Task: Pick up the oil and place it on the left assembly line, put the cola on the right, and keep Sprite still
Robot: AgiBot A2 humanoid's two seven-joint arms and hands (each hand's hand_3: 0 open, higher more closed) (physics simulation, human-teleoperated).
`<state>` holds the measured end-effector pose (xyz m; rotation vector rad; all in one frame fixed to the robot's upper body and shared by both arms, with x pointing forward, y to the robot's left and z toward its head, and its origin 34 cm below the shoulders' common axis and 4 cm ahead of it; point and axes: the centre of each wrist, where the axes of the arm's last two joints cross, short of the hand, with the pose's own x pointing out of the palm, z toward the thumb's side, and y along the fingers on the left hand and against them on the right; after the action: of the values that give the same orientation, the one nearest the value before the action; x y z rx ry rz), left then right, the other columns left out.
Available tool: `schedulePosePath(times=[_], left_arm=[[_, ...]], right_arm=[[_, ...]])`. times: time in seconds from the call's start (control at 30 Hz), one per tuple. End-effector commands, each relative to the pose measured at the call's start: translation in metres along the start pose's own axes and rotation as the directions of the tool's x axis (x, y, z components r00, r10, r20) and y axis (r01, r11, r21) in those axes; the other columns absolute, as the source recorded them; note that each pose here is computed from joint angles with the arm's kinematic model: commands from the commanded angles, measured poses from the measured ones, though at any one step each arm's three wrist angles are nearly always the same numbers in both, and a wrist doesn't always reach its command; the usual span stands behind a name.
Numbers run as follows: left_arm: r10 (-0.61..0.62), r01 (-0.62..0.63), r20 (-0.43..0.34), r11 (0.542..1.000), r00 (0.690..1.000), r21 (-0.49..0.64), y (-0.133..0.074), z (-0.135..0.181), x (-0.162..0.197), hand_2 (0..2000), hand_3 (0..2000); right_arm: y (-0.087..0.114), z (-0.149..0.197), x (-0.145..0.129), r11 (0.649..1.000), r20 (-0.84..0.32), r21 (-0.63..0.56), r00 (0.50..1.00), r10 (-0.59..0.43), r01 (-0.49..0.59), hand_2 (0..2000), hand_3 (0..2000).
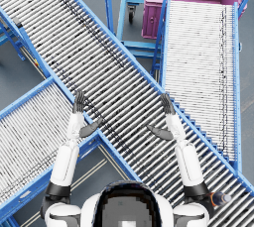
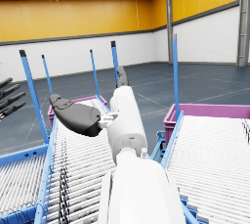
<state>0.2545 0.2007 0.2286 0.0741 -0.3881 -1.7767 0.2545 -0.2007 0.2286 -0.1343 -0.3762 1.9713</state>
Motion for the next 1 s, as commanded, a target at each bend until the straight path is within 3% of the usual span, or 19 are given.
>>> schedulePosePath(times=[0.03,1.0], left_arm=[[0.0,0.0,0.0,1.0,1.0,0.0,0.0,0.0,0.0,0,0],[0.0,0.0,0.0,1.0,1.0,0.0,0.0,0.0,0.0,0,0]], right_arm=[[0.0,0.0,0.0,1.0,0.0,0.0,1.0,0.0,0.0,0,0],[0.0,0.0,0.0,1.0,0.0,0.0,1.0,0.0,0.0,0,0]])
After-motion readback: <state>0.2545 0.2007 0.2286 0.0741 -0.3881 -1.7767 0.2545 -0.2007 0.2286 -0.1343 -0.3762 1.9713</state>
